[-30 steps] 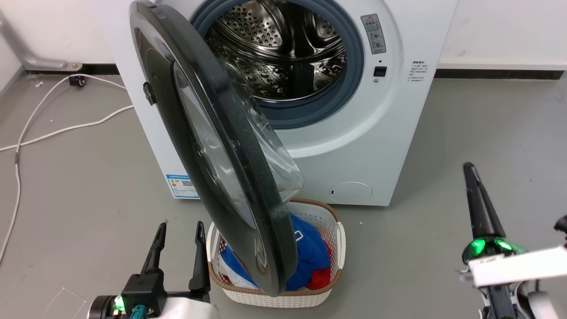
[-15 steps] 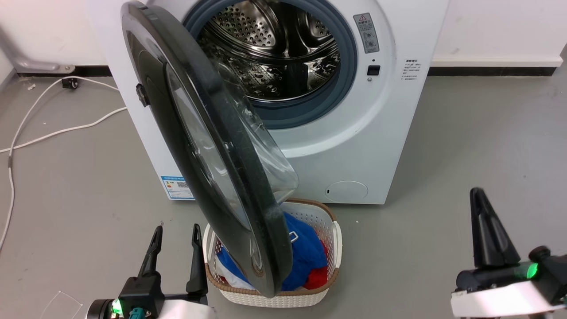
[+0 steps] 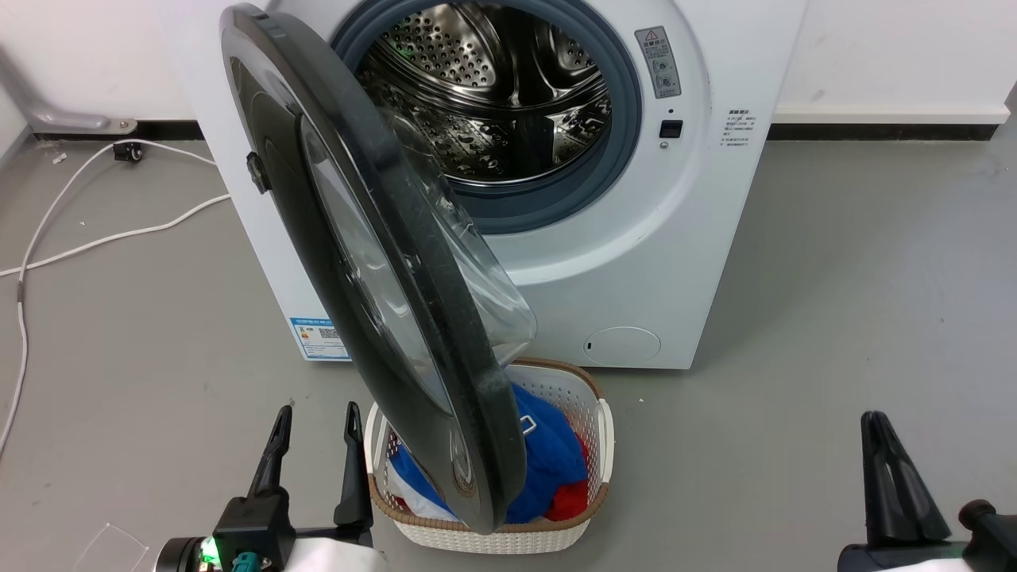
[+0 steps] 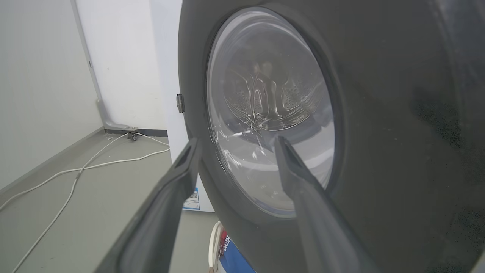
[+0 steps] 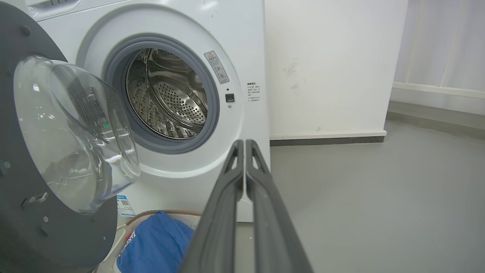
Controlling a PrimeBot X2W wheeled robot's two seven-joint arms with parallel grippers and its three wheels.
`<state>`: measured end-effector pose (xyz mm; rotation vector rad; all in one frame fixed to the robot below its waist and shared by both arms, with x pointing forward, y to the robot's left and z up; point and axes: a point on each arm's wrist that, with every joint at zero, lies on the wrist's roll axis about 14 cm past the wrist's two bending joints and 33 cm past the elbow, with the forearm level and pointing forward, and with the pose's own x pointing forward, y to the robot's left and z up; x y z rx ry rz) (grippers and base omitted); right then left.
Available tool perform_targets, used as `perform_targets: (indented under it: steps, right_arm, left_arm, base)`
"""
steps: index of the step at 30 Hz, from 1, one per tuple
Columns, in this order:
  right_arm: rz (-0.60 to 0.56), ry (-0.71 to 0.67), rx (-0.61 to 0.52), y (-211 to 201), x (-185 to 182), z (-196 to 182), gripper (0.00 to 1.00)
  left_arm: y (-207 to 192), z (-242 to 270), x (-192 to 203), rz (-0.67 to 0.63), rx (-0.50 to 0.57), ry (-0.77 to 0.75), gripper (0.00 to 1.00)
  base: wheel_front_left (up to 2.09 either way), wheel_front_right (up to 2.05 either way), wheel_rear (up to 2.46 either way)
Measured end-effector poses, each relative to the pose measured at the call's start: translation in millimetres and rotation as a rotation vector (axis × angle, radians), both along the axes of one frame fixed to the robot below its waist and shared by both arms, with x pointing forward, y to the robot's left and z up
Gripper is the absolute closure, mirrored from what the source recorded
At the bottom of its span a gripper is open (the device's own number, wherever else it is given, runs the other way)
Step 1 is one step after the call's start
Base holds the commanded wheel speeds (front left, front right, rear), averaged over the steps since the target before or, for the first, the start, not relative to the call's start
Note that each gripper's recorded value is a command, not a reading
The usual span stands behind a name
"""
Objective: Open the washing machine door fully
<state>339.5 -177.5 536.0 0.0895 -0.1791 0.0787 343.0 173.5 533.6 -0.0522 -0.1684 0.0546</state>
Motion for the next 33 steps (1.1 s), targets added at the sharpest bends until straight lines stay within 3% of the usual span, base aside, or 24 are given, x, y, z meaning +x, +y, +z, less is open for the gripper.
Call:
perform_targets:
  steps: [2, 3, 23, 24, 25, 26, 33]
  right_arm:
    - [-0.009, 0.006, 0.015, -3.1, -2.3, -2.0, 0.44]
    - [-0.01, 0.007, 0.016, -3.5, -2.7, -2.2, 0.0]
    - [-0.023, 0.007, 0.023, -7.4, -7.8, -2.3, 0.0]
    - [-0.023, 0.009, 0.023, -7.5, -7.9, -2.9, 0.0]
    - [-0.023, 0.01, 0.024, -7.5, -8.0, -3.3, 0.0]
    - [-0.023, 0.01, 0.024, -7.5, -8.0, -3.3, 0.0]
    - [-0.023, 0.013, 0.025, -7.4, -7.9, -4.2, 0.0]
  left_arm:
    - [0.3, 0.3, -0.1, 0.001, 0.001, -0.001, 0.0]
    - [0.5, 0.2, -0.2, 0.001, 0.001, -0.001, 0.0]
    - [4.7, 0.8, -0.8, 0.023, 0.004, -0.002, 0.0]
    - [7.0, 2.9, -0.9, 0.034, 0.004, -0.008, 0.65]
    - [8.9, 4.9, -0.8, 0.041, 0.003, -0.015, 0.65]
    - [8.9, 4.9, -0.8, 0.041, 0.003, -0.015, 1.0]
    - [26.3, 30.5, 4.8, 0.083, -0.005, -0.094, 1.0]
  base:
    - [0.0, 0.0, 0.0]
    - [0.0, 0.0, 0.0]
    - [0.0, 0.0, 0.0]
    - [0.0, 0.0, 0.0]
    - [0.0, 0.0, 0.0]
    - [0.0, 0.0, 0.0]
    - [0.0, 0.0, 0.0]
